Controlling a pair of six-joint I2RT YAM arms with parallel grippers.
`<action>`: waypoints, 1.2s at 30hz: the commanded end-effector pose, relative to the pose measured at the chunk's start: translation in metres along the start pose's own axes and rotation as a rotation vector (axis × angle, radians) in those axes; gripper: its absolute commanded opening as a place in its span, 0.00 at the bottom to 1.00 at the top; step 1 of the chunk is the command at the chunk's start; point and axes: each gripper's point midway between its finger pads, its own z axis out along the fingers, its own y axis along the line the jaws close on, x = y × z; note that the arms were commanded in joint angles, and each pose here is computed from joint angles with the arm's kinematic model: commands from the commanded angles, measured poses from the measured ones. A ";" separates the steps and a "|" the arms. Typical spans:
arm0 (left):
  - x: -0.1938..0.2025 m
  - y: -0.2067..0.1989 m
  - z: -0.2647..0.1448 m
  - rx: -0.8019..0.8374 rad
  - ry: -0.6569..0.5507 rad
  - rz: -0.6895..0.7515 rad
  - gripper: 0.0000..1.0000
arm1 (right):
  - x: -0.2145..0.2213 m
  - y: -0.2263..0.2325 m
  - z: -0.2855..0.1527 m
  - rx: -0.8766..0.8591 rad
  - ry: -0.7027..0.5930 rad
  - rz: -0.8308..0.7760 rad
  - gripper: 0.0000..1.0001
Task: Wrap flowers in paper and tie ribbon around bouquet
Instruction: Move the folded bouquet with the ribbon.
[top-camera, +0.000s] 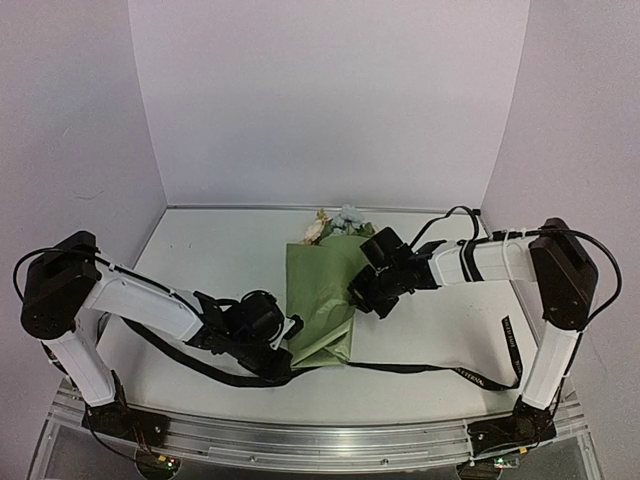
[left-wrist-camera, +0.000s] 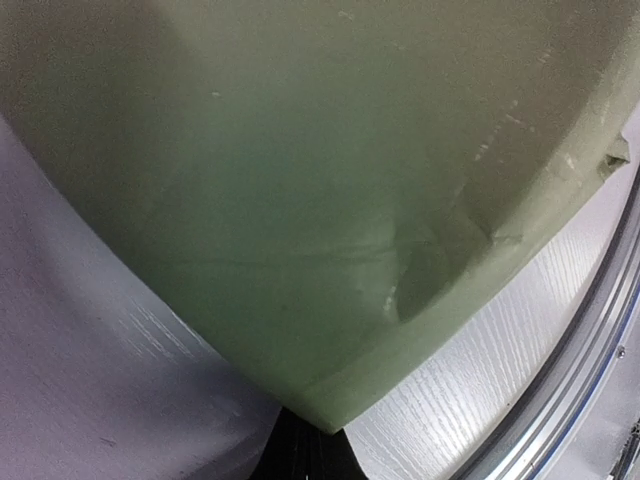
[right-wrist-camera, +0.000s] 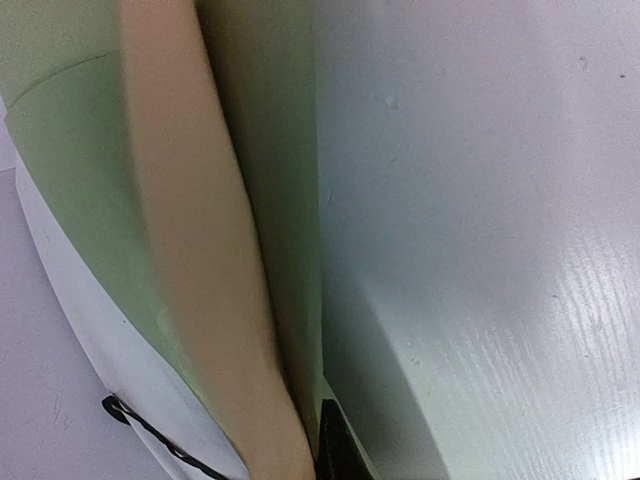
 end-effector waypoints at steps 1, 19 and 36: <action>-0.010 0.005 -0.001 0.011 -0.031 -0.014 0.01 | -0.001 0.008 -0.020 -0.052 0.019 0.031 0.00; -0.045 0.011 0.010 0.023 0.010 0.070 0.04 | 0.007 -0.006 -0.029 -0.107 0.177 0.109 0.00; -0.082 0.034 0.007 0.035 -0.013 0.054 0.07 | 0.030 -0.029 -0.043 -0.100 0.175 0.067 0.00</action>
